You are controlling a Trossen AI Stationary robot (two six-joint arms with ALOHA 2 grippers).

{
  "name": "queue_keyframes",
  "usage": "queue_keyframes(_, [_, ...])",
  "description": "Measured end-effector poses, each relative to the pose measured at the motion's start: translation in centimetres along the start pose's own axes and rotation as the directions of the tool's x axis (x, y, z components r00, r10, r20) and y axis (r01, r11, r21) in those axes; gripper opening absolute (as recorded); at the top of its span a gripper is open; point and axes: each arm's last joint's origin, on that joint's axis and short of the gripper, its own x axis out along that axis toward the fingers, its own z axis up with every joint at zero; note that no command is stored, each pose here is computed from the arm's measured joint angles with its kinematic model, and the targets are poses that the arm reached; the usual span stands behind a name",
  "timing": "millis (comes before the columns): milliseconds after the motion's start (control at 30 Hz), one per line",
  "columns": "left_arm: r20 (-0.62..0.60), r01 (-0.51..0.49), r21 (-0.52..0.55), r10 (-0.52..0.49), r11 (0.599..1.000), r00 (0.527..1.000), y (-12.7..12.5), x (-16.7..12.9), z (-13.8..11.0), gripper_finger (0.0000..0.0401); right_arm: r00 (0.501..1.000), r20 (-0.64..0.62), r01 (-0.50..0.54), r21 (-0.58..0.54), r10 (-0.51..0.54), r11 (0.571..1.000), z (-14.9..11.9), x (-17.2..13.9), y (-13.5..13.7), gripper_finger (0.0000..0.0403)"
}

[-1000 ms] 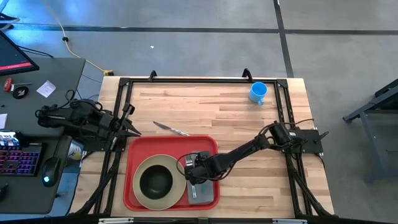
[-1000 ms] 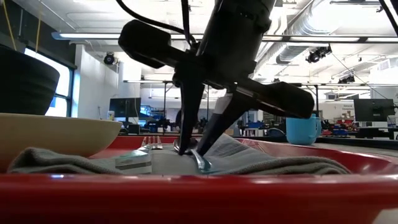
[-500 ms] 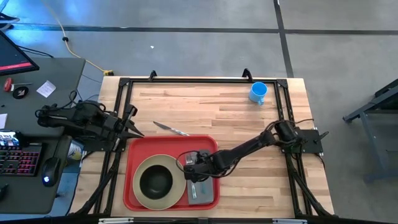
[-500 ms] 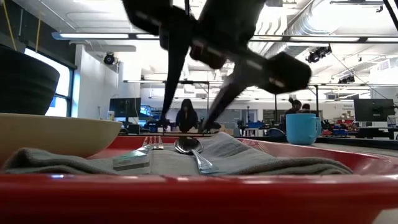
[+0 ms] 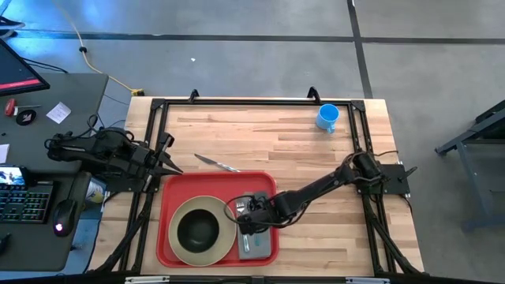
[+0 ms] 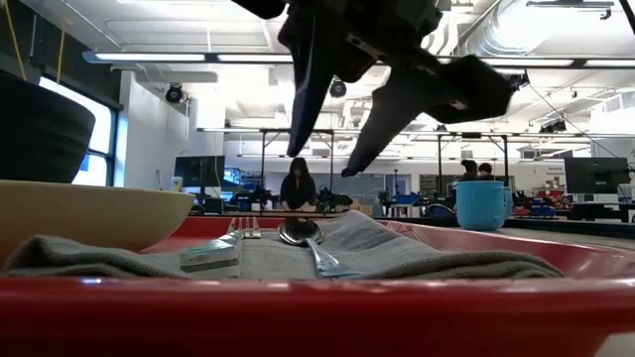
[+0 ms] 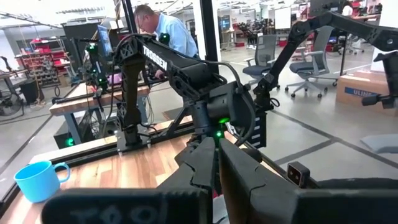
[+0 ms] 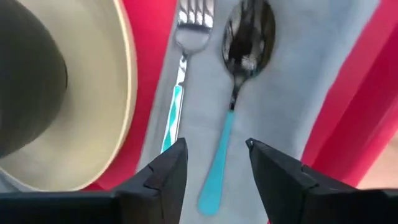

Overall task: Set up tray
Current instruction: Put the white patterned table knife on top of the gray table napkin to the right of the blue spoon

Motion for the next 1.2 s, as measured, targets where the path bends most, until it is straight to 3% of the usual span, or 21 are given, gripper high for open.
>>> queue_keyframes(200, [-0.002, -0.003, -0.001, 0.003, 1.0, 1.0, 0.0, 0.0, 0.0, 0.0056, 0.998, -0.011, 0.064, -0.149, -0.067, 0.987, 0.9, 0.0, -0.6, 0.0145])
queue_keyframes(333, [-0.002, -0.004, -0.001, 0.004, 1.0, 1.0, 0.0, 0.0, 0.0, 0.0056, 0.991, -0.032, 0.112, -0.304, -0.127, 0.946, 1.3, 0.3, -1.2, 0.0138])
queue_keyframes(533, [-0.02, -0.087, 0.0, 0.087, 0.996, 0.996, 0.3, 0.0, -0.1, 0.0056, 0.986, 0.086, 0.166, -0.547, -0.142, 0.821, 2.8, -0.3, -1.4, 0.0138])
queue_keyframes(733, [-0.054, -0.22, 0.007, 0.22, 0.975, 0.974, 0.6, 0.1, -0.3, 0.0056, 0.957, 0.267, 0.272, -0.688, -0.115, 0.672, 6.6, -2.0, -1.3, 0.0138])
queue_keyframes(867, [-0.105, -0.357, 0.012, 0.356, 0.934, 0.928, 1.0, -0.1, -0.6, 0.0056, 0.955, 0.291, 0.268, -0.751, -0.063, 0.603, 10.2, -2.3, -1.1, 0.0137])
queue_keyframes(1033, [-0.205, -0.535, 0.015, 0.526, 0.845, 0.825, 1.5, -0.1, -1.5, 0.0056, 0.958, 0.276, 0.192, -0.812, 0.072, 0.551, 15.2, -2.1, -0.8, 0.0137])
queue_keyframes(1200, [-0.27, -0.596, -0.011, 0.572, 0.803, 0.775, 1.6, 0.4, -2.1, 0.0056, 0.938, 0.307, 0.207, -0.867, 0.16, 0.453, 18.7, -2.4, -0.9, 0.0137])
